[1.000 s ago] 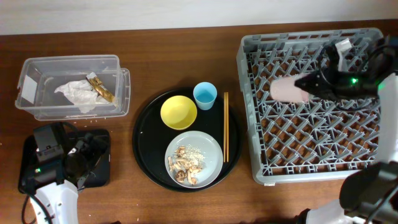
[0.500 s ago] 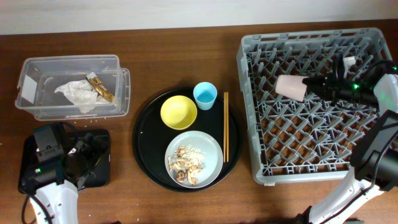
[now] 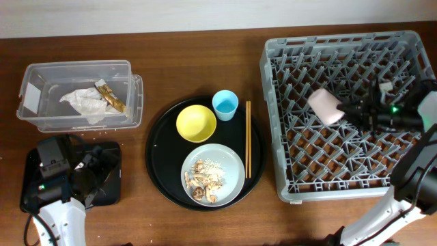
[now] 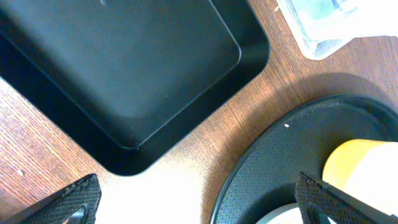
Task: Sort waste into correct bins and load items into the dishwasher rack
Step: 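Carry the pink cup to the dish rack and place it upside down, then move the right gripper back to the tray and grasp the blue cup, then place the blue cup in the dish rack beside the pink cup, then move the right gripper to the yellow bowl on the tray, then grasp the yellow bowl rim with the right gripper and lift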
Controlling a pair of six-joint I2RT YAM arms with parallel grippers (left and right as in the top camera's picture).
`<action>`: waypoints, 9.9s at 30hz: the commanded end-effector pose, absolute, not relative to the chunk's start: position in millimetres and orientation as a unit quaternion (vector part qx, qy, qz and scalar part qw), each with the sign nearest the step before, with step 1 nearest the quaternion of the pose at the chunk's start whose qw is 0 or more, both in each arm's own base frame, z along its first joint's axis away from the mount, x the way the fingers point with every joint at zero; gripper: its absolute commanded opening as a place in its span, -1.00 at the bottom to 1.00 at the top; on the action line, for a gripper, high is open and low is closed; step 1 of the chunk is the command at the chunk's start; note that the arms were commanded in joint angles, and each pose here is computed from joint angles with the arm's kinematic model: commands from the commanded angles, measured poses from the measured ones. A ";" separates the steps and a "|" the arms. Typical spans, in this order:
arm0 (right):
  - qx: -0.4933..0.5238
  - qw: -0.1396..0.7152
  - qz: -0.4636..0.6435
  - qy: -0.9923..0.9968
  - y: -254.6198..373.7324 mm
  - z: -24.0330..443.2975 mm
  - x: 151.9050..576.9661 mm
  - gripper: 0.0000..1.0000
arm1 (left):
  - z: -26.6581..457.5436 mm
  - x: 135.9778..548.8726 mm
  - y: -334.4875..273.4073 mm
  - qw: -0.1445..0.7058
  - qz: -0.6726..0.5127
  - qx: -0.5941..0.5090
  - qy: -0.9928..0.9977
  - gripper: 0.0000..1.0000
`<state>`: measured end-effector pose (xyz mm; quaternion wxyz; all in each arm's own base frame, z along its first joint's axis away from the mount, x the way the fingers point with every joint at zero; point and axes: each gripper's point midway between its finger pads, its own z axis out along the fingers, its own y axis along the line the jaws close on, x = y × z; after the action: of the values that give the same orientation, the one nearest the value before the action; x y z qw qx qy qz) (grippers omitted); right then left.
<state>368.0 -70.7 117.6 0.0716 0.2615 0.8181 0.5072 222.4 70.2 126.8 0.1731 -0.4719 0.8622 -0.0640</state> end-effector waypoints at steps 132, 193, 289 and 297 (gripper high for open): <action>-0.069 0.099 0.435 0.892 68.8 262.4 335.3 -0.92 | 126.7 221.9 70.8 0.172 -0.066 -0.478 0.859 0.98; 0.171 0.104 0.039 0.979 14.4 122.3 323.1 -0.92 | 126.7 221.9 70.8 0.172 -0.066 -0.478 0.859 0.99; -0.265 0.172 0.028 0.949 393.7 54.8 369.1 -0.92 | 126.7 221.9 70.8 0.172 -0.066 -0.478 0.859 0.98; -0.156 0.252 0.075 0.952 332.8 245.3 403.4 -0.92 | 126.7 221.9 70.8 0.172 -0.066 -0.478 0.859 0.98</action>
<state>378.1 378.1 161.4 0.1883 -0.2319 0.9532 0.0461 222.2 70.2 126.6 0.1727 -0.4719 0.8622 -0.0639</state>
